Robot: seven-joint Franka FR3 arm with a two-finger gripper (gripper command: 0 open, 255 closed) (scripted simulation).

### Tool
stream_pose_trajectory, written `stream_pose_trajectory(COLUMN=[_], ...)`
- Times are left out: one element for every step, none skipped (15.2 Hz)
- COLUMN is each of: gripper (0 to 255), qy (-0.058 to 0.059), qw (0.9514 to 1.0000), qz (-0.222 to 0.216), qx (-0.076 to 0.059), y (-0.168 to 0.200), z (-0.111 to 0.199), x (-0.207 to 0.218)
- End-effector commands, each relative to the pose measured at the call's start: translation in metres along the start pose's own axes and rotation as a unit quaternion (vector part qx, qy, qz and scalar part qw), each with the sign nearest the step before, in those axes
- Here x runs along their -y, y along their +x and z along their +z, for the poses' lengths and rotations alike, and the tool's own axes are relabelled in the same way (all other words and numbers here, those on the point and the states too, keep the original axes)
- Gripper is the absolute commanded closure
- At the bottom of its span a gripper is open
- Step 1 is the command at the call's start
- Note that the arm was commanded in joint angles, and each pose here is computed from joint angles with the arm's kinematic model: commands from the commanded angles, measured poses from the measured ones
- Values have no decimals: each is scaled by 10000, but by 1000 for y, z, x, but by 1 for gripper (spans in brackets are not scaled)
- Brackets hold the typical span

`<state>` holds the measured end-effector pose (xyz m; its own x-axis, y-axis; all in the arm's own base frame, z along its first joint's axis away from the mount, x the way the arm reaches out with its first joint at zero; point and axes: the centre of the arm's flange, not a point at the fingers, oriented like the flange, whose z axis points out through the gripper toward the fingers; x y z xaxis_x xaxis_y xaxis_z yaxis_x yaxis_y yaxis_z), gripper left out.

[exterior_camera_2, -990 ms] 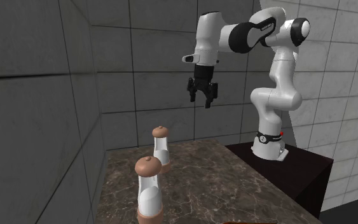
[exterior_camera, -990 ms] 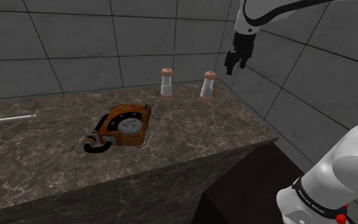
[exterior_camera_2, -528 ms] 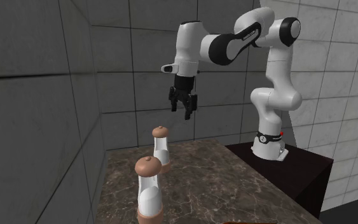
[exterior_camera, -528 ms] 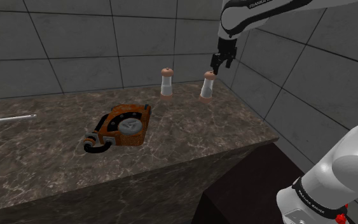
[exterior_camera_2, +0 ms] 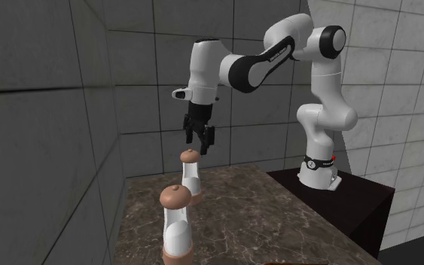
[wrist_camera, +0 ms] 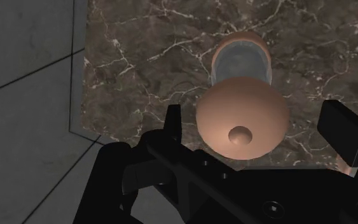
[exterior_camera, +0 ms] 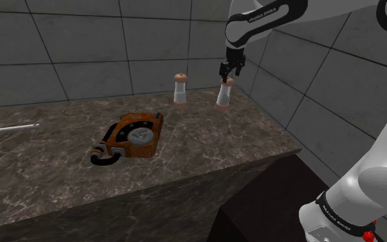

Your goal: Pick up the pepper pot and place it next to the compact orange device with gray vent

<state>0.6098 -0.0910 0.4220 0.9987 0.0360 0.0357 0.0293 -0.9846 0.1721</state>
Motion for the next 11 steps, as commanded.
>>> stream_pose_trajectory(gripper=[0,0,0,0,0,0,0,0,0,0,0], qy=[-3,-3,-3,-3,-3,-3,-3,-3,-3,-3,-3], qw=[10000,10000,10000,10000,10000,10000,10000,10000,10000,10000,10000], qz=[0,0,0,0,0,0,0,0,0,0,0], qx=[-3,-3,-3,-3,-3,-3,-3,-3,-3,-3,-3], y=[0,0,0,0,0,0,0,0,0,0,0], z=[10,16,21,29,29,29,29,29,29,29,29], x=[1,1,1,1,1,1,1,1,1,1,1])
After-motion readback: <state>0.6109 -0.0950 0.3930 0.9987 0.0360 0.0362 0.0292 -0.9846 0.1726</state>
